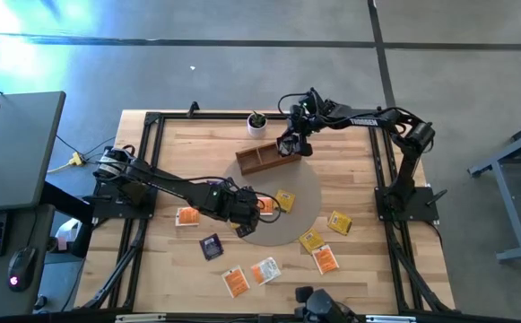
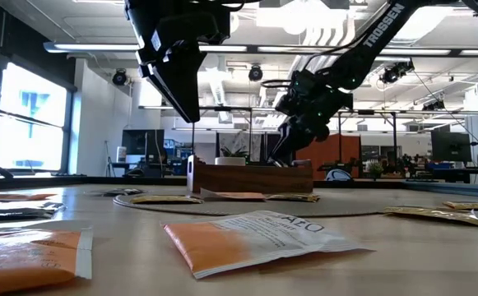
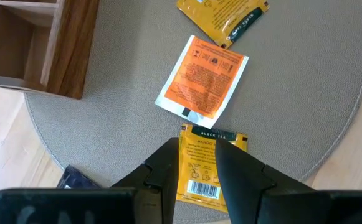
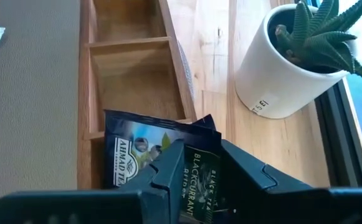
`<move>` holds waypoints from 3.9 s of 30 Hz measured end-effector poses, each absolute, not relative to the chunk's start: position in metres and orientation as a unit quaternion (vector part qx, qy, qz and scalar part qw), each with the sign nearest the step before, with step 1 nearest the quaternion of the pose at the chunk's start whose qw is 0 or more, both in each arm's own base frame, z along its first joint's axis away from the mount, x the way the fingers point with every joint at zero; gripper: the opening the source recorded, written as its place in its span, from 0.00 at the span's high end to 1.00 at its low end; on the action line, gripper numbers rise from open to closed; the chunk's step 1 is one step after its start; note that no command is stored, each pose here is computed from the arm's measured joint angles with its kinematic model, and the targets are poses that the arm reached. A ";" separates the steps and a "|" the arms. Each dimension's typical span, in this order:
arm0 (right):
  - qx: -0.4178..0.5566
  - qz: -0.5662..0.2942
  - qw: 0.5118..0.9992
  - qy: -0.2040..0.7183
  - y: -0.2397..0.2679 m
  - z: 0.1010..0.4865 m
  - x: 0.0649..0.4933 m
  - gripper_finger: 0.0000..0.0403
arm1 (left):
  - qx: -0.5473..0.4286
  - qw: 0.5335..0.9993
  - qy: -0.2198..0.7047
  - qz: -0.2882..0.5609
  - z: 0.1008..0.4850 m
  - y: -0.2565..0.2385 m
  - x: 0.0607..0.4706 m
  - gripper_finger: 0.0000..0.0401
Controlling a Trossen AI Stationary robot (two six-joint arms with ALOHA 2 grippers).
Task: Pick & Place Tea
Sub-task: Put the bottom purple tea bag into the right section of the wooden organizer
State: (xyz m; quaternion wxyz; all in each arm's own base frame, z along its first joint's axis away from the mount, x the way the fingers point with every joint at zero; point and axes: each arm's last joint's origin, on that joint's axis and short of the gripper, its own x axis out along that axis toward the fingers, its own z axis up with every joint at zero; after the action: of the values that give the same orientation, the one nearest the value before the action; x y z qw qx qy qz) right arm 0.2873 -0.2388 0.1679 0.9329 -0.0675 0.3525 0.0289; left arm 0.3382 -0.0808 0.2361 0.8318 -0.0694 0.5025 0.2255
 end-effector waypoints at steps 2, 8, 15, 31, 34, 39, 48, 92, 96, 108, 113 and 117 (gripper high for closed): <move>-0.073 0.031 0.933 0.352 -0.239 0.168 0.287 0.82 | -0.069 0.832 0.502 0.225 0.236 -0.081 0.338 0.74; -0.072 0.029 0.931 0.357 -0.239 0.167 0.287 0.98 | -0.067 0.830 0.506 0.226 0.236 -0.081 0.337 0.74; -0.124 -0.008 0.912 0.390 -0.230 0.184 0.286 0.99 | -0.065 0.828 0.509 0.228 0.236 -0.080 0.337 0.74; -0.317 0.001 0.801 0.507 -0.181 0.209 0.291 0.99 | -0.069 0.828 0.506 0.230 0.236 -0.080 0.337 0.74; -0.348 0.001 0.785 0.512 -0.177 0.212 0.296 1.00 | -0.071 0.828 0.506 0.231 0.236 -0.080 0.337 0.74; -0.411 -0.001 0.745 0.526 -0.172 0.219 0.302 1.00 | -0.070 0.828 0.505 0.232 0.236 -0.080 0.337 0.74; -0.444 0.046 0.715 0.538 -0.158 0.219 0.306 1.00 | -0.068 0.829 0.504 0.234 0.236 -0.080 0.337 0.74; -0.159 -0.021 0.926 0.341 -0.049 0.297 0.290 0.72 | -0.036 0.796 0.551 0.248 0.287 -0.081 0.269 0.74; -0.124 0.008 0.943 0.308 -0.020 0.277 0.273 0.72 | -0.025 0.809 0.538 0.236 0.295 -0.089 0.244 0.74; -0.181 0.025 0.978 0.098 0.058 0.203 0.241 0.72 | -0.206 0.905 0.372 0.030 0.215 -0.135 0.203 0.74; -0.210 0.022 0.975 0.072 0.061 0.206 0.239 0.72 | -0.336 0.854 0.396 -0.024 0.185 -0.151 0.207 0.74; -0.224 0.045 0.971 0.067 0.058 0.206 0.241 0.72 | -0.347 0.823 0.448 -0.042 0.172 -0.160 0.214 0.74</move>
State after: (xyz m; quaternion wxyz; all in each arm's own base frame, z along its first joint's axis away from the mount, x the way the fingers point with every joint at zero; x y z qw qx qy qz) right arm 0.2407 0.0585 0.2060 0.9712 -0.2242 0.0668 0.0450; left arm 0.2140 -0.1600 0.1723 0.8229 -0.3470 0.4480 -0.0417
